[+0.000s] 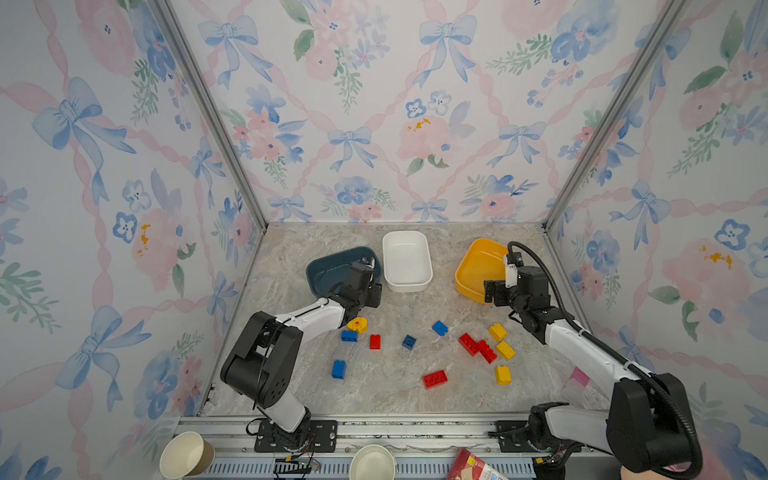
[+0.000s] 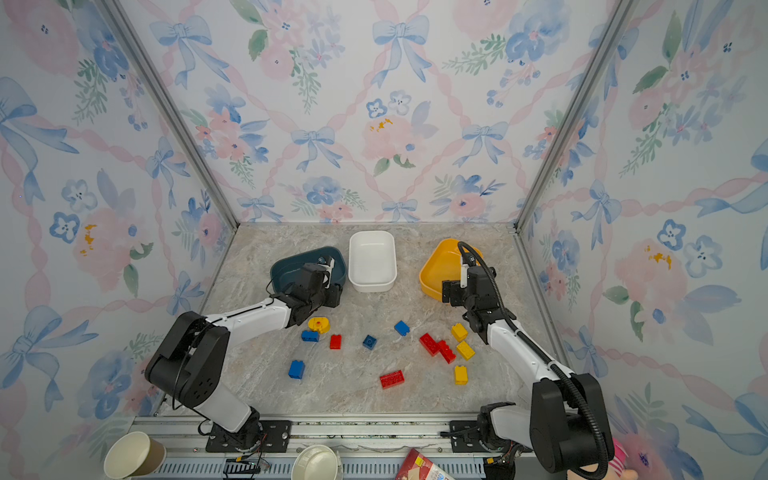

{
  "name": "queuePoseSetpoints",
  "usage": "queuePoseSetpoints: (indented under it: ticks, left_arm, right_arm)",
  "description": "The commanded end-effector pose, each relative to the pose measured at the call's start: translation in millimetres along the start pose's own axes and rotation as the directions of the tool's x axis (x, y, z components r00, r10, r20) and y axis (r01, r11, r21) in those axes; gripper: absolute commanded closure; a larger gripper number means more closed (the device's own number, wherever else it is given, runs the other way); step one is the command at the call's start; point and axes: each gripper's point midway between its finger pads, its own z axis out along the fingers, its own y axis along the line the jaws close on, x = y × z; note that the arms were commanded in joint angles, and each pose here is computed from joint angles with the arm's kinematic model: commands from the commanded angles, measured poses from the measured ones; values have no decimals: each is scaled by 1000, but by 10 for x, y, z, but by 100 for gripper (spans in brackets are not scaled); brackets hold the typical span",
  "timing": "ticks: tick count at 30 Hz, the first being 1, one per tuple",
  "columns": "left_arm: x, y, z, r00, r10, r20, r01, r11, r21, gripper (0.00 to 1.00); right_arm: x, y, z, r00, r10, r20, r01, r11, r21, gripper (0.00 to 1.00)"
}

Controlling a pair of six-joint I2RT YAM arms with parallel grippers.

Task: Sort the legos into containers by color
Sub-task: 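Move the left gripper over the near corner of the dark teal bin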

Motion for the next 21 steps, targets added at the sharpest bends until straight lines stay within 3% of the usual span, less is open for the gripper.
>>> queuePoseSetpoints:
  ticks: [1, 14, 21]
  left_arm:
    - [6, -40, 107, 999, -21, -38, 21, 1000, -1, 42]
    - [-448, 219, 469, 996, -73, 46, 80, 981, -175, 42]
    - [-810, 113, 426, 990, -95, 100, 104, 991, -86, 40]
  right_arm:
    - [-80, -4, -104, 1000, 15, 12, -15, 1000, 11, 3]
    - [-61, -15, -242, 999, 34, 21, -34, 999, 24, 3]
    - [-52, 16, -267, 1000, 23, 11, -23, 999, 26, 3]
